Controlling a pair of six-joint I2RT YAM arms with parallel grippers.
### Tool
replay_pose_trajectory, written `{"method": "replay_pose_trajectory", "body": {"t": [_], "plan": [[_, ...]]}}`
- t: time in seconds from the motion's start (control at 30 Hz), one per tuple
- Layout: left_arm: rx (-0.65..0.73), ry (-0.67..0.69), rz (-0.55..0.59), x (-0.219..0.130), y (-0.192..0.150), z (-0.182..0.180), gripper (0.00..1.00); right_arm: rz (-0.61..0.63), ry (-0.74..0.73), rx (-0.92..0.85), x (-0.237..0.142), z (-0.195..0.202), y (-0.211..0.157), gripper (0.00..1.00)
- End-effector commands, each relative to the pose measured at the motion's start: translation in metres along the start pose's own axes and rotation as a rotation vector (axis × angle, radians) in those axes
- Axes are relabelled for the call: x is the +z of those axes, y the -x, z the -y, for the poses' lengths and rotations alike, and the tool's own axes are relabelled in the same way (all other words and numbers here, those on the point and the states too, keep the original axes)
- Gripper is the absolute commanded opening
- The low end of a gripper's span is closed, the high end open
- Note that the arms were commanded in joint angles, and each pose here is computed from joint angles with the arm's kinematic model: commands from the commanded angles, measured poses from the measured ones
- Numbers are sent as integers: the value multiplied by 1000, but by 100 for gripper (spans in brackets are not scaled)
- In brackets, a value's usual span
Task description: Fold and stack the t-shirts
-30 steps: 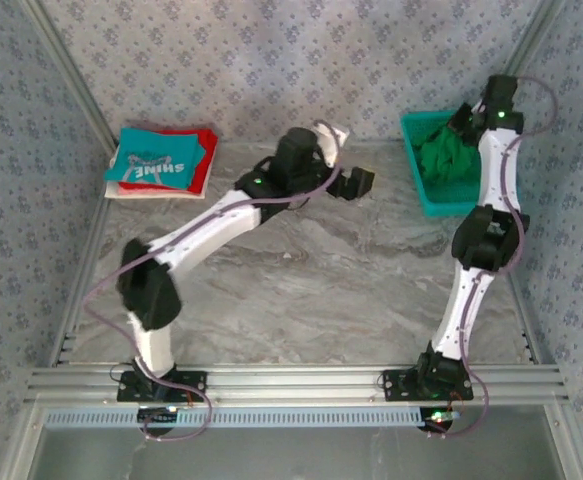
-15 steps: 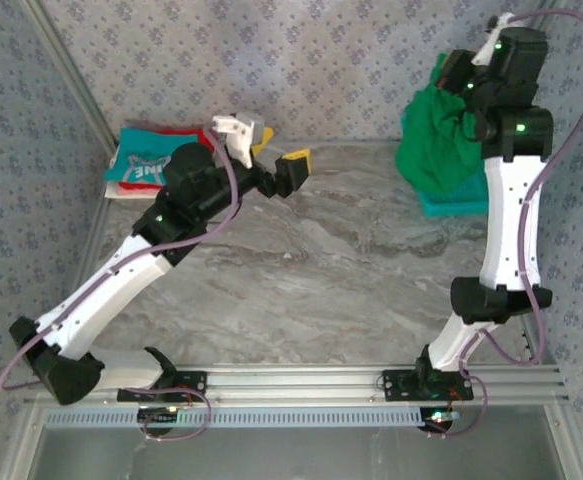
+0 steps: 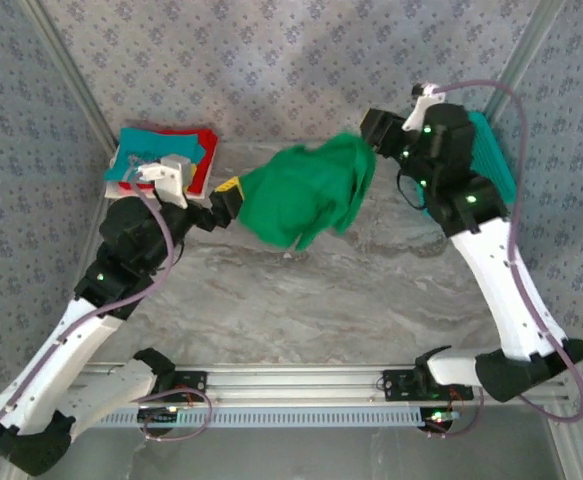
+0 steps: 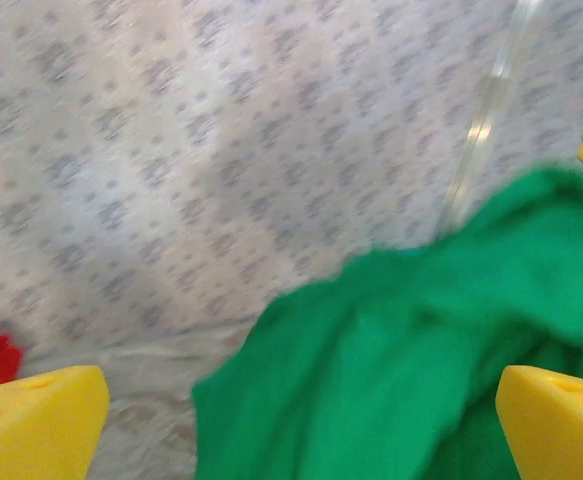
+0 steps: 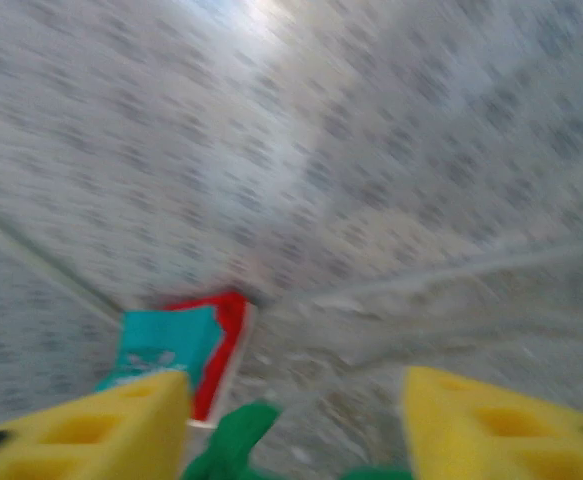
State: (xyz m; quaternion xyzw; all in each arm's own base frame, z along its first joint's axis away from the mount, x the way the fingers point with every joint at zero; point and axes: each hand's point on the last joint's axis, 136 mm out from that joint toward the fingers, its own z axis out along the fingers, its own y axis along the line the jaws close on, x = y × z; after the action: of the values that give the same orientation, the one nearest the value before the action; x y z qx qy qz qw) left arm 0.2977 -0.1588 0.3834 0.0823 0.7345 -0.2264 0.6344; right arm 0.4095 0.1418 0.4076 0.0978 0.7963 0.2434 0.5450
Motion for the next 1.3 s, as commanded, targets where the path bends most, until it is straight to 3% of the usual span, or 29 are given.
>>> {"method": "replay_pose_trajectory", "body": {"t": [0.0,0.17,0.4,0.6,0.77,0.93,1.1,1.27], "plan": [[-82,70,-233,25,-80,-32,100,-129,-164,92,55,64,-50,91],[-138,155,-499,21,-166,-50,98,-290,-130,-57,56,72,-110,88],[-275,330,-588,-20,-230,-84,97,-604,-106,-124,34,91,-234,82],[-299,368,-641,-35,-269,-96,96,-701,-68,-151,17,97,-303,82],[-370,474,-664,-39,-285,-121,95,-727,-82,-165,13,105,-323,84],[-424,472,-631,-25,-290,-137,87,-760,-40,-154,25,101,-339,80],[-412,498,-631,-6,-291,-155,85,-761,-39,-162,42,97,-344,56],[-418,495,-660,16,-297,-167,81,-748,-22,-194,50,87,-337,46]]}}
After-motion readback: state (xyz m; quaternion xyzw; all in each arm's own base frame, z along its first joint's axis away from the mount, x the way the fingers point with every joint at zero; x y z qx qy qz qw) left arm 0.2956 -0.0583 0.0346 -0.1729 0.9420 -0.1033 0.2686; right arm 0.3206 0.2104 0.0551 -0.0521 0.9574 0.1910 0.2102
